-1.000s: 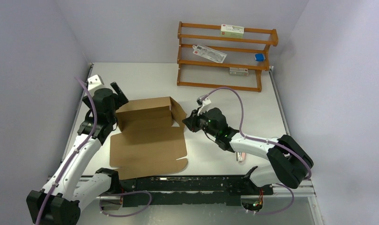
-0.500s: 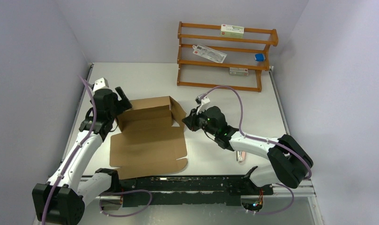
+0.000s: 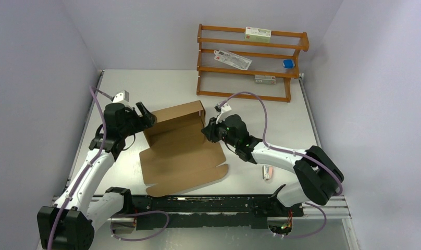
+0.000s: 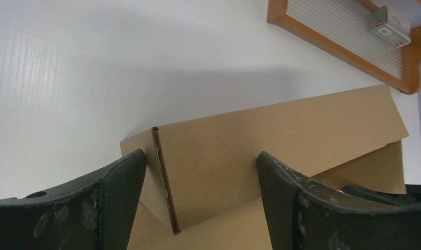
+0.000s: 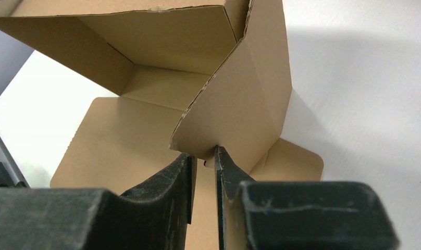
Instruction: Fold the paper box
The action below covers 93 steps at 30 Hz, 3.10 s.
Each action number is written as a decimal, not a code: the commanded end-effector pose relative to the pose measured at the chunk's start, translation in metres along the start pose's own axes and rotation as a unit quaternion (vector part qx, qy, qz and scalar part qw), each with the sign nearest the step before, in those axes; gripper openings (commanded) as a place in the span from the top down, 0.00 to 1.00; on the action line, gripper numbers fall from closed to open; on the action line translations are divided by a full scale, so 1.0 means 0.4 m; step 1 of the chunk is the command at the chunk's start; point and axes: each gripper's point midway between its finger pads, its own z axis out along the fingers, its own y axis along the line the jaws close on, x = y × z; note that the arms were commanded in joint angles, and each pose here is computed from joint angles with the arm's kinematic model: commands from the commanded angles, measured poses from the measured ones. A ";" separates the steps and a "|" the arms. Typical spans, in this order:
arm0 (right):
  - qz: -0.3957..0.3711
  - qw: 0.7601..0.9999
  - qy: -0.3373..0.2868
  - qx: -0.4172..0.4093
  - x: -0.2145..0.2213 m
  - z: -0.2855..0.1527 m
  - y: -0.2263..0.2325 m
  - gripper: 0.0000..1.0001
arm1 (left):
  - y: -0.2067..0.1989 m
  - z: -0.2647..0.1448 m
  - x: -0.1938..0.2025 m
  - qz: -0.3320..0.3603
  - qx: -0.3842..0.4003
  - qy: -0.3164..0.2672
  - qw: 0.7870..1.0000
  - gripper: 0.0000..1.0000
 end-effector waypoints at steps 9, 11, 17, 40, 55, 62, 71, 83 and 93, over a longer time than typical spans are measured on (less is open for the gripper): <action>-0.007 0.999 -0.027 -0.032 -0.004 0.032 0.023 0.66 | 0.001 -0.004 0.077 0.002 0.026 0.047 0.999 0.18; -0.009 0.999 -0.027 -0.039 0.004 0.040 0.024 0.64 | 0.003 -0.006 0.073 0.005 0.022 0.046 0.999 0.18; -0.011 0.999 -0.030 -0.010 0.020 0.052 -0.010 0.64 | 0.013 -0.033 0.003 0.034 -0.015 0.021 0.999 0.11; -0.029 0.999 -0.017 -0.016 0.030 0.058 -0.008 0.65 | -0.237 0.083 -0.163 0.199 0.099 0.051 0.974 0.03; -0.025 0.999 -0.017 -0.037 0.025 0.054 0.013 0.65 | -0.321 0.175 -0.006 0.251 0.139 0.131 0.949 0.04; -0.025 0.998 -0.015 -0.049 0.021 0.063 0.026 0.65 | -0.309 0.188 0.032 0.246 0.140 0.148 0.947 0.08; -0.013 0.997 -0.026 -0.072 -0.005 0.080 0.057 0.65 | -0.307 0.196 0.070 0.232 0.151 0.170 0.946 0.13; -0.028 0.994 -0.059 -0.092 -0.050 0.131 0.083 0.64 | -0.312 0.181 0.098 0.230 0.174 0.189 0.939 0.13; -0.080 0.984 -0.137 -0.076 -0.083 0.139 0.054 0.62 | -0.323 0.166 0.112 0.228 0.195 0.201 0.932 0.12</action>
